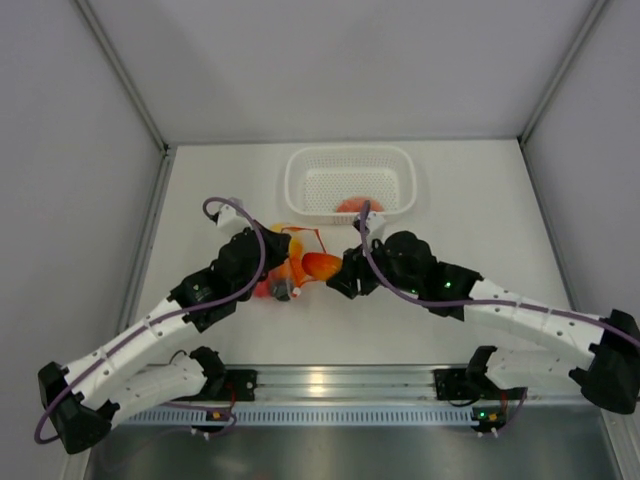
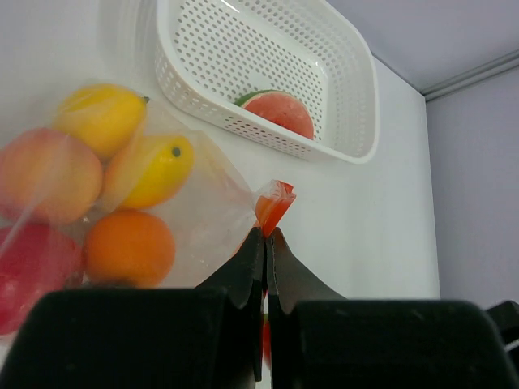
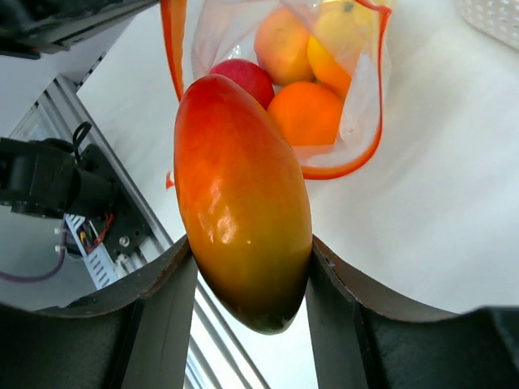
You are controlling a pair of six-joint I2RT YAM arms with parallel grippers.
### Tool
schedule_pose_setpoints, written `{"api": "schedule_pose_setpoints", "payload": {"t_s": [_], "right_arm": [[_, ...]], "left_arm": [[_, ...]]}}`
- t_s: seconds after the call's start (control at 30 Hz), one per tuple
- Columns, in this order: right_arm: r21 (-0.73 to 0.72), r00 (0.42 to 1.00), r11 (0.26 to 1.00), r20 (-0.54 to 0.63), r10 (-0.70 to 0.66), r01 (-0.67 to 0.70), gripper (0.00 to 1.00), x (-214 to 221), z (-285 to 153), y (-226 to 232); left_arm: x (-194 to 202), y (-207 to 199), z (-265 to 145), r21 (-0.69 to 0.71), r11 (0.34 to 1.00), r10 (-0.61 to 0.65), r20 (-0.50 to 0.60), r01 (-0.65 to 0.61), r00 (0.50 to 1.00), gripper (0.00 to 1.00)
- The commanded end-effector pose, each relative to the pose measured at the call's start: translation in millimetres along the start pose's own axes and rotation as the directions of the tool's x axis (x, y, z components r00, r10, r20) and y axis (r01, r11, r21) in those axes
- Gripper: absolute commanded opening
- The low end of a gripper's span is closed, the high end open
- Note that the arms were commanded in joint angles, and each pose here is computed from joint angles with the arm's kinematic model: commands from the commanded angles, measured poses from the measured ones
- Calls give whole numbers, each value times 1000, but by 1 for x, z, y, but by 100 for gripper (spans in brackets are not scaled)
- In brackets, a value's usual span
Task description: Open the zip-top bag and remove the fake food
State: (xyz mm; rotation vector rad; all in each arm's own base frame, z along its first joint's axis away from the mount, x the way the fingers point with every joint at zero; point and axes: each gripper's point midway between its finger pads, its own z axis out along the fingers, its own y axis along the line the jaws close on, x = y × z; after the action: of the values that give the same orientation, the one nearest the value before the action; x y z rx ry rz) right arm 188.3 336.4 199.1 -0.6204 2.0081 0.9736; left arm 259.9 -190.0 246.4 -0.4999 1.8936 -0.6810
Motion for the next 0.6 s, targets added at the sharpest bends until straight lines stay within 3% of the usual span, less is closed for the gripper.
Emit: {"api": "schedule_pose_setpoints", "payload": {"t_s": [0.0,0.17,0.37,0.43,0.47,0.5,0.57], "right_arm": [[66,998,996,-24,-53,54,18,3,-38,-11],[276,996,959,48,-79,63,18,-35,-55,-56],[513,990,858,125,-58,-15,19,-113,-43,-156],[590,993,807,108,-55,-20,20,-125,-38,-182],[633,999,774,30,-12,-9,20,-110,-23,-209],[647,998,762,57,-16,-25,21,-135,-21,-214],[676,999,736,26,26,-37,22,-141,-3,-246]], "left_arm": [[-21,-13,-5,32,999,-19,58,17,998,0],[-22,-12,-10,37,999,-23,55,21,998,0],[-22,-15,-14,58,998,-38,43,36,998,0],[-21,-17,-15,66,997,-48,34,45,998,0],[-20,-19,-15,70,997,-47,28,45,998,0],[-19,-21,-15,78,996,-49,19,47,999,0],[-18,-24,-14,83,995,-52,9,51,999,0]]}}
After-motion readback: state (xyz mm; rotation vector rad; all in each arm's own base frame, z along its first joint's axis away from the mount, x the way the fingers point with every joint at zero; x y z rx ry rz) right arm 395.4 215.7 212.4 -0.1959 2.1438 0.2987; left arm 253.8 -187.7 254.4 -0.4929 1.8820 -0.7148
